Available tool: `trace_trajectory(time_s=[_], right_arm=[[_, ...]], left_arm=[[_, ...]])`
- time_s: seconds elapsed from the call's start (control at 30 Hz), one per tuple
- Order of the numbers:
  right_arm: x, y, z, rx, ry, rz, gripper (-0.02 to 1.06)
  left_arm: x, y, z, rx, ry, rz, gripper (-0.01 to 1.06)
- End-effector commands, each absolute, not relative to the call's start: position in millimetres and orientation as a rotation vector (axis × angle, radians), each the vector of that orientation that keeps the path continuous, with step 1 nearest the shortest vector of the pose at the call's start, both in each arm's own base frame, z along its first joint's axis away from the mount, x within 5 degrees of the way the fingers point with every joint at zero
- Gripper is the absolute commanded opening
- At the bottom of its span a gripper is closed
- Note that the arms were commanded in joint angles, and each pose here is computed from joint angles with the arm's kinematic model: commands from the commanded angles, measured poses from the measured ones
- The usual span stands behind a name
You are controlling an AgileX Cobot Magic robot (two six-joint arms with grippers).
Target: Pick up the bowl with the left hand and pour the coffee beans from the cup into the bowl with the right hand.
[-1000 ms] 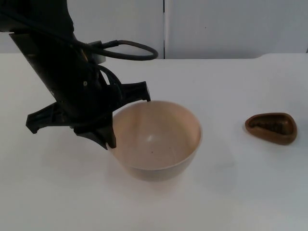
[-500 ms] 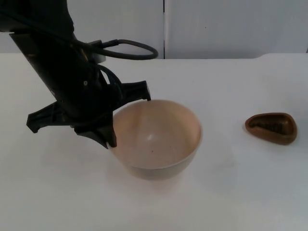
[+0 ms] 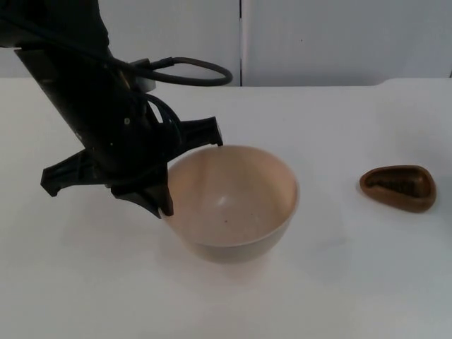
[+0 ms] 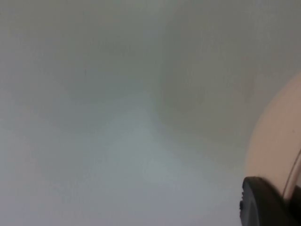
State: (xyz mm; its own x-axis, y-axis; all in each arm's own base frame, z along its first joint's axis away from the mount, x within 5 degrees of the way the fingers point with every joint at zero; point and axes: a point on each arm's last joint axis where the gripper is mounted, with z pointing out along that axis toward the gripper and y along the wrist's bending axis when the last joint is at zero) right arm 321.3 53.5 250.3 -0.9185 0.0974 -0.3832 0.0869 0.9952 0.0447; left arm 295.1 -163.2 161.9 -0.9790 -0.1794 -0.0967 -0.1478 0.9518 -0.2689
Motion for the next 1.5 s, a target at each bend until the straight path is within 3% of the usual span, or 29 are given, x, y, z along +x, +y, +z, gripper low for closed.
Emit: trace_trajectory(time_s=[0.0, 0.77, 1.47], right_arm=[[324, 59, 257, 0.154, 2.708, -0.014, 1.01], [395, 80, 176, 0.181, 2.961, -0.081, 0.97], [413, 84, 98, 0.160, 3.001, -0.083, 0.87]], left_arm=[[296, -166, 167, -0.264, 2.965, -0.425, 0.00], [296, -167, 167, -0.267, 2.965, -0.427, 0.00], [295, -166, 166, -0.267, 2.967, -0.426, 0.00]])
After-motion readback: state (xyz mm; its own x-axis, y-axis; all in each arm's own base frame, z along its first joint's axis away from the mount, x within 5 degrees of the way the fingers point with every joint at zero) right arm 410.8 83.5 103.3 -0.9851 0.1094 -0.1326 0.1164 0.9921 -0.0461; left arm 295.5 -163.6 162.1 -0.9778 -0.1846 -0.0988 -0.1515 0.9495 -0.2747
